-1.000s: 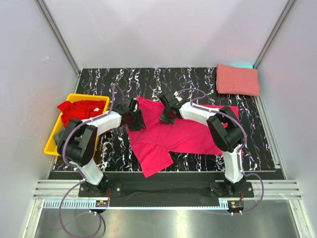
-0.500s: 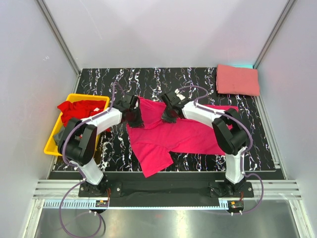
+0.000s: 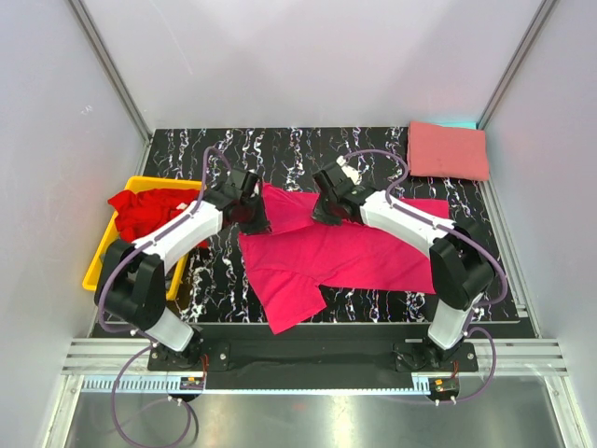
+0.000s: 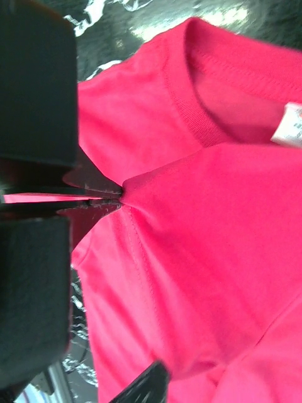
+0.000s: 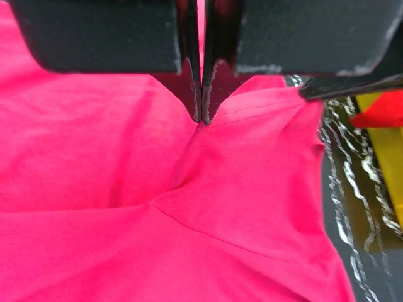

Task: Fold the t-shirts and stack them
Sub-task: Fold the tshirt

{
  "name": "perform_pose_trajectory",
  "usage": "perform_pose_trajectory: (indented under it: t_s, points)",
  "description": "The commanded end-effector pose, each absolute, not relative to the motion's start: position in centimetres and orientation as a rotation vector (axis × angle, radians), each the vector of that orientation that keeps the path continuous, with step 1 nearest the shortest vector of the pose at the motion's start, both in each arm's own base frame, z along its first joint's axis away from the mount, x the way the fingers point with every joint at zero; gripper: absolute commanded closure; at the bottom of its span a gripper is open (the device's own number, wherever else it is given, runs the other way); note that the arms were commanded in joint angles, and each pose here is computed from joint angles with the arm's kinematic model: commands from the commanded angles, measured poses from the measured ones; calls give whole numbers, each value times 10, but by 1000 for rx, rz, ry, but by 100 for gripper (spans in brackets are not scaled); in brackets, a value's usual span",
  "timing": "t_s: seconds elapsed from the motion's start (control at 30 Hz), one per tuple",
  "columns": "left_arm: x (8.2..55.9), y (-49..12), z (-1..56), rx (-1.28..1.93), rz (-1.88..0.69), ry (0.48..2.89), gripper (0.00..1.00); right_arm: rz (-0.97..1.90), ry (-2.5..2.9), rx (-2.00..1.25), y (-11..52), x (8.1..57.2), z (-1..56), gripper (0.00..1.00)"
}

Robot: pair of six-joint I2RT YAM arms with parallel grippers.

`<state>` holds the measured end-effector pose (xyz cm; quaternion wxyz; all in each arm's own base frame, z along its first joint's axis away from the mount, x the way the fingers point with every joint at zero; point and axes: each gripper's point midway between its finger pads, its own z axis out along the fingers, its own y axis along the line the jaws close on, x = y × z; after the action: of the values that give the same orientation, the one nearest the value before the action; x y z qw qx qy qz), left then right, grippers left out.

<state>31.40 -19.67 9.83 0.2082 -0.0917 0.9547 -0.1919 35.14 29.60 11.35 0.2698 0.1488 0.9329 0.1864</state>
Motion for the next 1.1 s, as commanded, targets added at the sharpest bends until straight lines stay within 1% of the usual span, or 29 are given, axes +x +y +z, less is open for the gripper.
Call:
perform_pose_trajectory:
  t_s: [0.0,0.17,0.37,0.43,0.5,0.57,0.6,0.63,0.67,0.7,0.73,0.8,0.83,0.9,0.93,1.07]
  points:
    - [306,-201,117,-248,-528,2632,100,479,2529,343,289,339,114,100]
    - [282,-200,90,-251,-432,2689,100,439,2575,332,278,325,84,100]
    - [262,-214,63,-284,-508,2739,100,445,2613,277,276,314,65,100]
    - [262,-217,64,-283,-520,2751,83,459,2617,244,277,312,63,100]
    - [265,-217,69,-264,-505,2752,69,477,2614,211,279,311,66,100]
    - [278,-211,85,-232,-447,2717,58,505,2605,152,283,311,72,98]
    - [285,-207,91,-221,-423,2696,54,506,2607,138,283,311,74,93]
    - [299,-202,109,-227,-425,2655,48,515,2602,128,284,311,77,81]
    - [311,-194,117,-200,-383,2620,47,517,2597,105,284,311,82,75]
    - [321,-188,125,-198,-371,2590,46,506,2593,96,282,311,84,71]
    - [343,-179,141,-222,-351,2528,45,493,2586,96,280,313,87,68]
    - [368,-170,151,-184,-319,2464,45,443,2575,125,270,320,92,68]
    - [389,-166,156,-194,-306,2442,46,436,2571,150,266,324,93,68]
    - [408,-160,157,-162,-243,2427,48,408,2563,243,249,339,92,70]
    - [426,-160,153,-159,-201,2416,48,398,2560,275,243,344,92,70]
    - [460,-170,130,-103,-162,2449,50,351,2535,400,209,367,95,70]
